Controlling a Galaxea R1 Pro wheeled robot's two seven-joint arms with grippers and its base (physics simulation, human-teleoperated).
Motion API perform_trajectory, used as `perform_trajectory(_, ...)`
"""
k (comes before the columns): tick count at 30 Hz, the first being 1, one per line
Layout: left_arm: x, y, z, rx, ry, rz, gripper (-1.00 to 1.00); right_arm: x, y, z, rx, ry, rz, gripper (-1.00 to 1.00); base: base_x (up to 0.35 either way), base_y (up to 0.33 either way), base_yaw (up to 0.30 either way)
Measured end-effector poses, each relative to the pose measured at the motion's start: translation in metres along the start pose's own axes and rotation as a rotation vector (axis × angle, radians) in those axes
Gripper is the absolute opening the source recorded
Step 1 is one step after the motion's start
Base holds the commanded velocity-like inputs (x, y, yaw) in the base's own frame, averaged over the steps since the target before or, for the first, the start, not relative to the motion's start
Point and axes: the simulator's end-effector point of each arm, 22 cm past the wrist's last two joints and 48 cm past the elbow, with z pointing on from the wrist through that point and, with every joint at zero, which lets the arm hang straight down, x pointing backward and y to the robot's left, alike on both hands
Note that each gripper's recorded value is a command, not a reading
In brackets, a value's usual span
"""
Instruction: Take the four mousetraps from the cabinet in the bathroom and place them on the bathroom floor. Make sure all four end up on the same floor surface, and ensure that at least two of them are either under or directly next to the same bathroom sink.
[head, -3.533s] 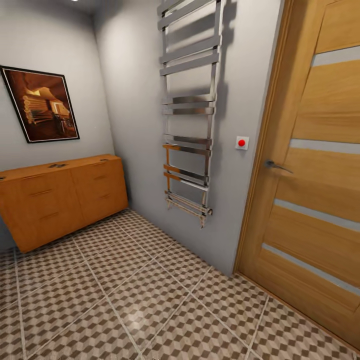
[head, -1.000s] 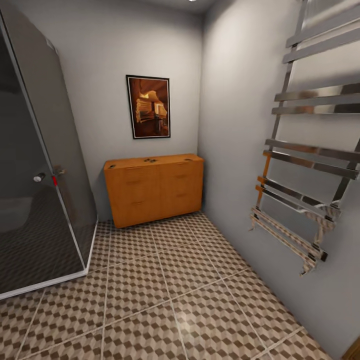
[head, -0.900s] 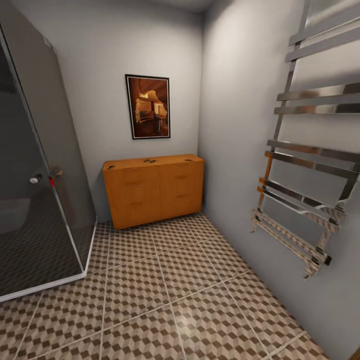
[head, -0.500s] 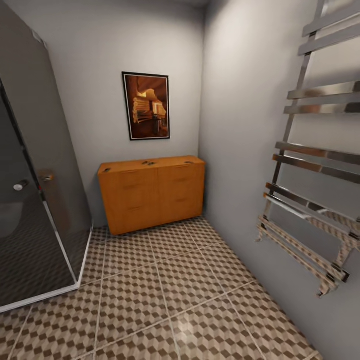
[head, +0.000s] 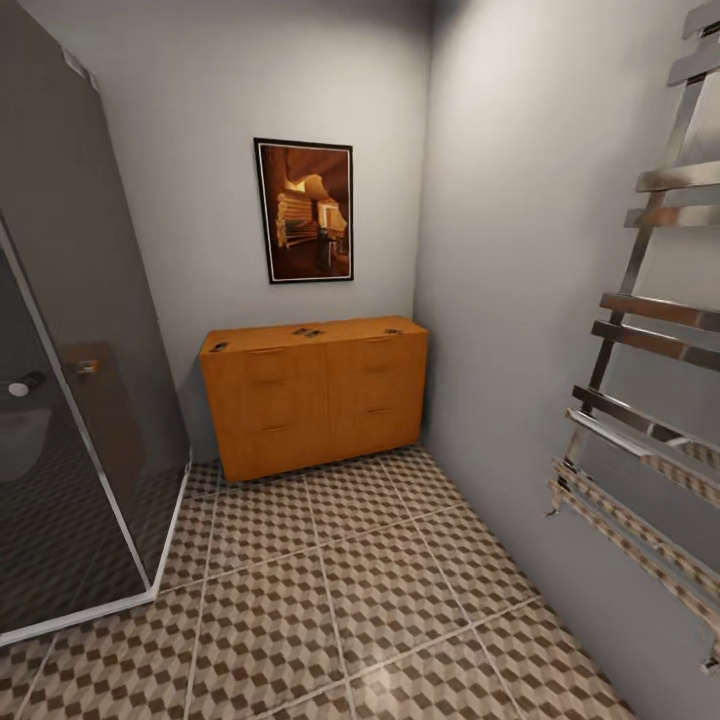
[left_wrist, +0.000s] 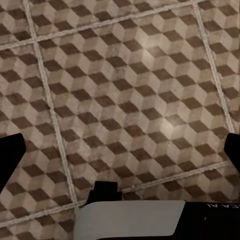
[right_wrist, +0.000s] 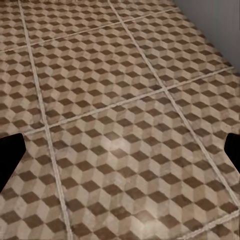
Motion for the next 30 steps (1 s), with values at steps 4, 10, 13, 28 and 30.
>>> perform_trajectory(4,0.0001,0.0000,0.0000,0.000,0.000,0.000,1.00,0.0000,0.0001,0.0000,0.000,0.000,0.000,1.00,0.331,0.000,0.194)
perform_trajectory(10,-0.0004,0.0000,0.0001,0.000,0.000,0.000,1.00,0.0000,0.0000,0.0000,0.000,0.000,0.000,1.00,0.329,0.000,0.045)
perform_trajectory(13,-0.0001,-0.0001,0.0000,0.000,0.000,0.000,1.00,0.0000,-0.0001,0.0000,0.000,0.000,0.000,1.00,0.327,0.000,0.007)
perform_trajectory(28,0.0001,-0.0001,0.0000,0.000,0.000,0.000,1.00,0.0011,-0.0018,0.0000,0.000,0.004,0.000,1.00,0.315,0.000,0.001)
perform_trajectory(30,-0.0001,-0.0001,0.0000,0.000,0.000,0.001,1.00,0.0013,-0.0021,-0.0001,0.001,0.004,0.000,1.00,0.305,0.000,0.000)
